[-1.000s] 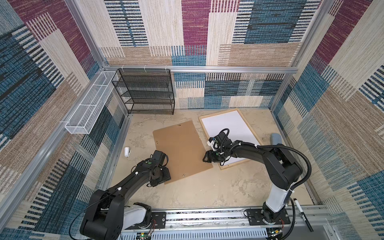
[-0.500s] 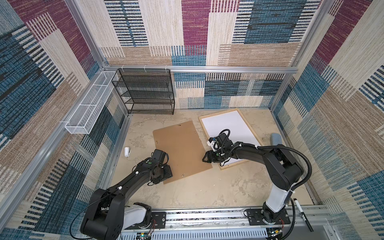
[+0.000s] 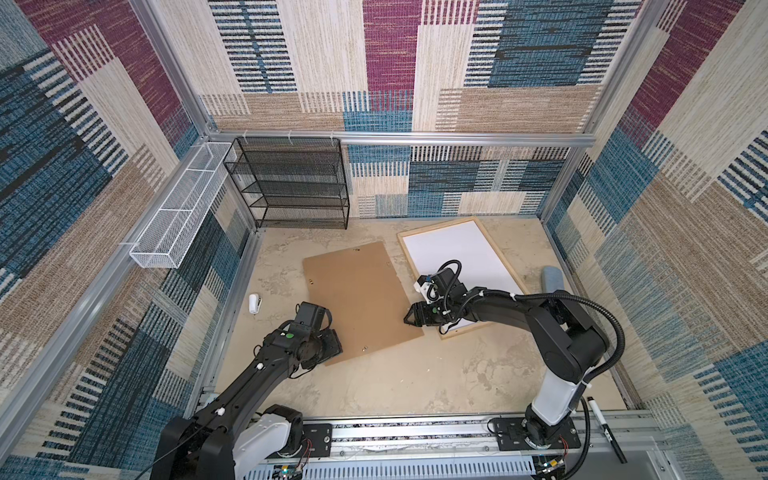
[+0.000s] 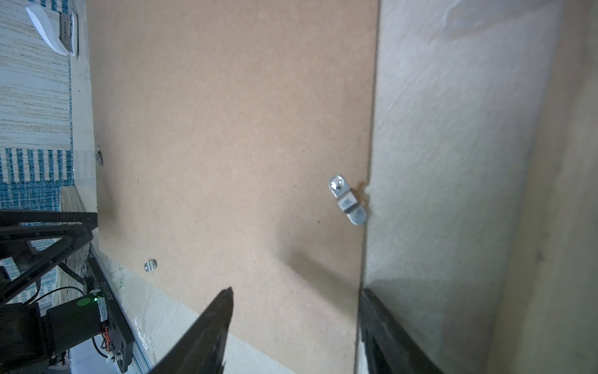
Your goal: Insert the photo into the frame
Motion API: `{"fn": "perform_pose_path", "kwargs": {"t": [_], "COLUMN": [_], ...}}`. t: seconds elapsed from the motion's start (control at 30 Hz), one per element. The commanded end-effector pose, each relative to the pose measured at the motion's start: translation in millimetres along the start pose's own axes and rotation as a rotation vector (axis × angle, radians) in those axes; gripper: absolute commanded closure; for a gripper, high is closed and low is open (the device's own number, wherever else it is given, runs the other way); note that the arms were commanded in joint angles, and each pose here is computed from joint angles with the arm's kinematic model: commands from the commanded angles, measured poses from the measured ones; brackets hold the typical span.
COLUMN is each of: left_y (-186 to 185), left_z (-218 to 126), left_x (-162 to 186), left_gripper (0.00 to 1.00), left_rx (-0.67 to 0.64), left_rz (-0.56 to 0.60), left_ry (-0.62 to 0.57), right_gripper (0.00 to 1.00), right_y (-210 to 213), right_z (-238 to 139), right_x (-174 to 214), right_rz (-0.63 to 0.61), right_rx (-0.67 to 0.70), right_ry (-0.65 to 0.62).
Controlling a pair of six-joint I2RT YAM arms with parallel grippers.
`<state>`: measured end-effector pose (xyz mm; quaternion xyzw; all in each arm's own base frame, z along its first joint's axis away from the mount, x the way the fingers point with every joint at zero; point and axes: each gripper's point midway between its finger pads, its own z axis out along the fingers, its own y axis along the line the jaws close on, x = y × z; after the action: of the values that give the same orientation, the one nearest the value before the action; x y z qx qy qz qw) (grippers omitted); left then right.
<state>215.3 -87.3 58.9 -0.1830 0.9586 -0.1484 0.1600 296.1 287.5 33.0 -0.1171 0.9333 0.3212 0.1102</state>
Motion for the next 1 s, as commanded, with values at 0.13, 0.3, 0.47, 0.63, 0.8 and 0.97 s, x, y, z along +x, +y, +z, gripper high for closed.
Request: {"fn": "perform_pose_path", "kwargs": {"t": [0.13,0.3,0.47,0.63,0.8,0.97], "left_y": [-44.1,-66.4,-84.3,-101.3,-114.2,-125.3], "left_z": [-26.5,-56.0,-77.5,-101.6,-122.8,-128.1], "left_x": [-8.7,-20.1,-26.1,-32.5,-40.2,-45.6], "left_gripper": [0.36,0.35,0.35,0.35,0.35,0.35], "left_rx": [0.227,0.329,0.405,0.480,0.541,0.591], "left_rz": [0.002,0.010,0.019,0.035,0.040,0.031], "left_ry": [-0.038,-0.091,-0.109,-0.134,-0.173,-0.179], "right_gripper": [0.36,0.36,0.36,0.36,0.36,0.36], "right_y": [-6.7,-2.3,5.5,14.7,25.6,36.0], "right_z": [4.9,4.7,2.7,1.5,0.3,-1.7], "right_x": [37.6,36.5,32.7,30.1,28.0,24.6], "right_rz": [0.069,0.059,0.036,0.012,-0.016,-0.038], "right_rx": [0.015,-0.007,-0.040,-0.085,-0.142,-0.192], "right_ry": [0.137,0.137,0.130,0.129,0.133,0.133]}}
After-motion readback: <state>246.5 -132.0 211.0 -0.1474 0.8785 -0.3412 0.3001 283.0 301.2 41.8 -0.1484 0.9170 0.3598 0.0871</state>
